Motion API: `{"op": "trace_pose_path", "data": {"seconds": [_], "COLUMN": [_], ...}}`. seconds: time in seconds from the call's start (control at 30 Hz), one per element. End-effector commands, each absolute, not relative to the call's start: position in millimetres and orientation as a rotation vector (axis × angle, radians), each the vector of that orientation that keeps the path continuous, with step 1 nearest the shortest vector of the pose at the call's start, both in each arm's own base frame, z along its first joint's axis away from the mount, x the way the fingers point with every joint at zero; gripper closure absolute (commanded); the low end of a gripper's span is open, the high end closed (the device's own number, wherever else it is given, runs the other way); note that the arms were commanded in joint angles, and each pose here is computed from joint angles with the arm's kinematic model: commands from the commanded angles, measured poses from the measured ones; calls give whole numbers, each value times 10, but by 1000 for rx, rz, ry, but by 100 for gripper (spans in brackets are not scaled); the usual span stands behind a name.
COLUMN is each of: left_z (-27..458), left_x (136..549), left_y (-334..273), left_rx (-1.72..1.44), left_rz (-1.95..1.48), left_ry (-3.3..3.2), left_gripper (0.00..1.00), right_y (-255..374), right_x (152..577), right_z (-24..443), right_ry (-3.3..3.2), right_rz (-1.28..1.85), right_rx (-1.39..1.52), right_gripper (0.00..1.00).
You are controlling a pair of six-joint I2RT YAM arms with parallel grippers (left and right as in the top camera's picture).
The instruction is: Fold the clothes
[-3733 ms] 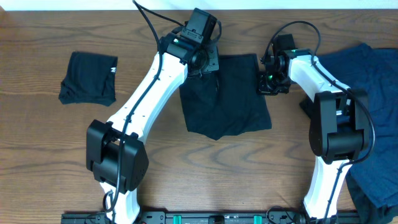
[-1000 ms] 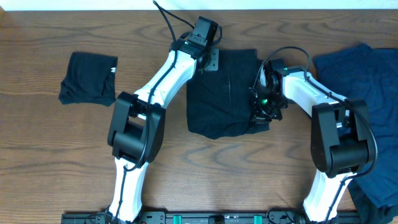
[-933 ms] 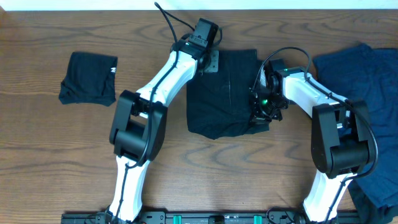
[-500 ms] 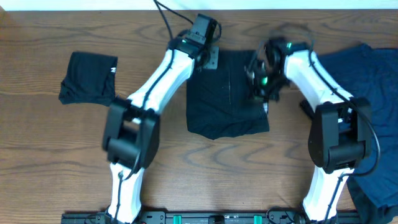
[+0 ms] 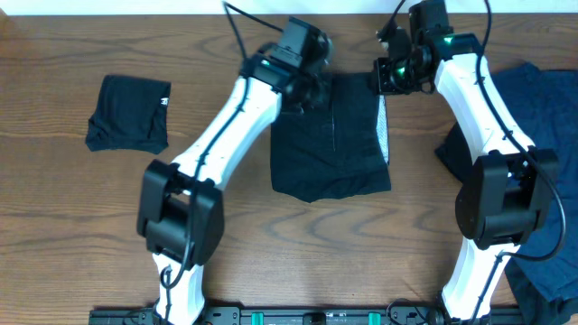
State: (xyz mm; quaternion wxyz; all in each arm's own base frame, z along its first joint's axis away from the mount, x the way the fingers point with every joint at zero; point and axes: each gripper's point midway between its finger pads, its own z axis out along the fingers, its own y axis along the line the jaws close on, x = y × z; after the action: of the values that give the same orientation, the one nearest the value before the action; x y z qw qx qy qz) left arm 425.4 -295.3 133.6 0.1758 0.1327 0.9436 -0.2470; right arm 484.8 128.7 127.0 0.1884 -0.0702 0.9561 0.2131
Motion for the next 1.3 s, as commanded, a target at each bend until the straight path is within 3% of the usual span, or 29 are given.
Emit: {"op": "trace_pose_path", "data": {"seconds": [0.0, 0.27, 0.67, 0.87, 1.07, 1.13, 1.27], "left_z": [1171, 901, -12, 25, 443, 674, 955], "left_x": [4083, 3960, 3633, 3583, 3621, 3599, 3492], "left_y": [-3166, -3485, -3546, -3547, -3566, -3549, -3431], "left_rx": [430, 520, 489, 492, 520, 524, 518], "left_rz": [-763, -774, -804, -827, -855, -865, -833], "left_ry": [2716, 2725, 2981, 2996, 2914, 2887, 2896], "left_gripper": [94, 94, 94, 94, 94, 94, 94], "right_y": [1261, 1281, 1103, 1140, 1161, 1070, 838], "right_x": [4937, 5139, 5189, 5289, 5480, 5496, 5401], "right_z": [1039, 613, -138, -3, 640, 903, 1196], "right_ry": [2706, 2708, 2807, 2760, 2640, 2611, 2607], "right_rz": [586, 590, 456, 473, 532, 516, 496], "right_rx": [-177, -146, -93, -105, -122, -106, -54], "right_gripper": [99, 98, 95, 94, 87, 80, 46]}}
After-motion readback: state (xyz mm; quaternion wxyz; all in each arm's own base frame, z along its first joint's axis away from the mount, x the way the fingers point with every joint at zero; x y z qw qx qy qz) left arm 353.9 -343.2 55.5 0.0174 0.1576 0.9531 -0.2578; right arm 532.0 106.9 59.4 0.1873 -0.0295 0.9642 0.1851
